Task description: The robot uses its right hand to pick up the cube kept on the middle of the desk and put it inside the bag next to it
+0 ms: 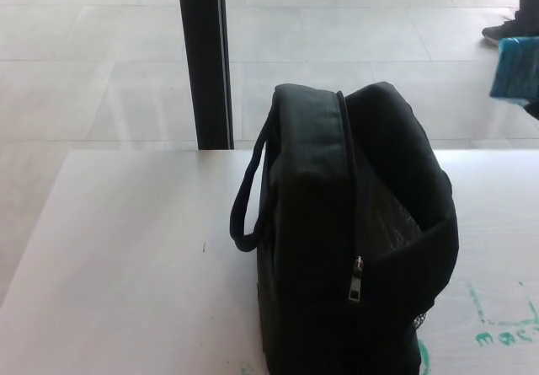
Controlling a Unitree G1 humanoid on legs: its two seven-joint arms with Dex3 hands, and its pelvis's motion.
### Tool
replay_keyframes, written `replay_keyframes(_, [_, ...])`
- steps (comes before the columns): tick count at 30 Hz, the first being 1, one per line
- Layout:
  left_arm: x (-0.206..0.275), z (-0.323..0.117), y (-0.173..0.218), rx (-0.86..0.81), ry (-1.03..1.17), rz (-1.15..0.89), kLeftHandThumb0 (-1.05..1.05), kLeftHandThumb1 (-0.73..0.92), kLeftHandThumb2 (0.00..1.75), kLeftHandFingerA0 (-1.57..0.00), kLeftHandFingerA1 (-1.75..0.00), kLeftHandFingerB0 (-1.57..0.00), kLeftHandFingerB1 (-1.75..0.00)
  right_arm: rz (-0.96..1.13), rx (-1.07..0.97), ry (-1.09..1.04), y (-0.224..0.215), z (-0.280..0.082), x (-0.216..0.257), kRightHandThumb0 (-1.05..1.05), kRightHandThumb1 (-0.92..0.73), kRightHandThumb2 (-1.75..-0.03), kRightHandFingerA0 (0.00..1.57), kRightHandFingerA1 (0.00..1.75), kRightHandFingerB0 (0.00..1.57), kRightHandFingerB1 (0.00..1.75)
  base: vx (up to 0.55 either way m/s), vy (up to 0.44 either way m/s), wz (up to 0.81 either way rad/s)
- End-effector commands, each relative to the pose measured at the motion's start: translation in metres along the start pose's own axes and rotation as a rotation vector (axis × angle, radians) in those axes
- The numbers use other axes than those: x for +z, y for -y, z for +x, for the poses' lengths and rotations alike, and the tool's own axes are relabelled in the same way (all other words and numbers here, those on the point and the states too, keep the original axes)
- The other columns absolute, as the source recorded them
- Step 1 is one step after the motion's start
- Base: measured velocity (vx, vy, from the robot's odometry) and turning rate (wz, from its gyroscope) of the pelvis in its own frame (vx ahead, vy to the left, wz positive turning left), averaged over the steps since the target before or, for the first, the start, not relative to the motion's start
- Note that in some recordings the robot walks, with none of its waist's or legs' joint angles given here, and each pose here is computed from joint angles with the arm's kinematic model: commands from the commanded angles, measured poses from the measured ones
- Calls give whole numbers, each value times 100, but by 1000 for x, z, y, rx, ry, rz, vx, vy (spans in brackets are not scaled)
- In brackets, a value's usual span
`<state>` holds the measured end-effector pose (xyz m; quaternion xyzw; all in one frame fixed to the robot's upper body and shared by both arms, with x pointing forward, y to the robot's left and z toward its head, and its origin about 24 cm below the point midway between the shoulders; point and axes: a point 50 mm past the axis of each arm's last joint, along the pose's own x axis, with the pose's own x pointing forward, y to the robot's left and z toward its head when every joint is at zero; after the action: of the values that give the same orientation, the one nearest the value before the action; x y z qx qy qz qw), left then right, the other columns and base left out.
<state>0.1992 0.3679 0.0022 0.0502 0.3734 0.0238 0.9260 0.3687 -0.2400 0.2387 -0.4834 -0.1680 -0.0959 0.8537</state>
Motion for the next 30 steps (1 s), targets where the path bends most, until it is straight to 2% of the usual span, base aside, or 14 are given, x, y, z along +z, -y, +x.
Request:
replay_keyframes(1, [-4, -2, -1, -14, -10, -17, -67, 53, 56, -53, -60, -50, -51, 22, 64, 124, -7, -6, 37, -22, -50, -114, 90, 175, 76, 155, 0, 0, 0])
replay_keyframes(9, [-5, -2, -1, -15, -14, -9, -68, 52, 56, -53, -59, -49, -50, -71, 243, 374, -39, -30, 87, -26, -50, -116, 94, 175, 82, 149, 0, 0, 0])
replay_keyframes(11, [-5, -2, 0, -17, -13, -7, -66, 41, 88, -51, -67, -38, -57, -60, 273, 412, -46, -37, 90, -26, -55, -108, 93, 175, 80, 157, 0, 0, 0])
replay_keyframes(16, [-6, -2, 0, -13, -13, -5, -70, 42, 88, -52, -67, -39, -56, -91, 341, 470, -55, -51, 92, -27, -56, -98, 93, 175, 81, 144, 0, 0, 0])
replay_keyframes(17, [-5, -2, 1, -10, -11, -11, -66, 53, 56, -53, -59, -50, -51, -116, 355, 483, -56, -54, 91, -26, -56, -95, 96, 175, 90, 121, 0, 0, 0])
replay_keyframes(20, [-6, -2, -1, -7, -9, -13, -67, 53, 56, -54, -60, -51, -51, -161, 410, 473, -58, -58, 85, -25, -53, -104, 94, 175, 85, 131, 0, 0, 0])
replay_keyframes(21, [-5, -3, -1, -11, -4, 1, -70, 52, 55, -54, -59, -51, -50, -186, 447, 456, -60, -60, 81, -22, -52, -104, 90, 175, 77, 150, 0, 0, 0])
replay_keyframes(23, [-5, -2, -1, -4, -8, 4, -69, 53, 56, -53, -58, -50, -50, -199, 488, 448, -61, -62, 78, -28, -63, -74, 88, 175, 79, 129, 0, 0, 0])
replay_keyframes(24, [-5, -2, -1, -4, -10, -7, -68, 53, 56, -53, -59, -50, -50, -205, 524, 434, -63, -63, 74, -37, -60, -75, 98, 154, 91, 95, 0, 0, 0])
replay_keyframes(26, [-5, -2, -1, -5, -12, -12, -68, 53, 56, -53, -59, -50, -50, -208, 538, 429, -63, -63, 73, -37, -60, -75, 98, 154, 91, 95, 0, 0, 0])
replay_keyframes(27, [-5, -2, -1, -5, -13, -10, -66, 54, 56, -54, -59, -49, -50, -258, 573, 423, -65, -65, 74, -34, -68, -60, 89, 126, 49, 49, 0, 0, 0])
replay_keyframes(28, [-6, -1, -1, -5, -11, -16, -66, 54, 56, -53, -59, -50, -50, -272, 637, 398, -66, -65, 74, -38, -65, -60, 75, 101, 29, 36, 0, 0, 0])
replay_keyframes(29, [-6, -1, -1, -6, -11, -16, -66, 54, 56, -53, -59, -50, -50, -274, 646, 393, -65, -66, 74, -38, -65, -60, 75, 101, 29, 36, 0, 0, 0])
replay_keyframes(30, [-6, -1, -1, -8, -8, -16, -66, 54, 56, -54, -60, -50, -51, -337, 700, 370, -67, -66, 74, -50, -58, -60, 28, 57, 8, 22, 0, 0, 0])
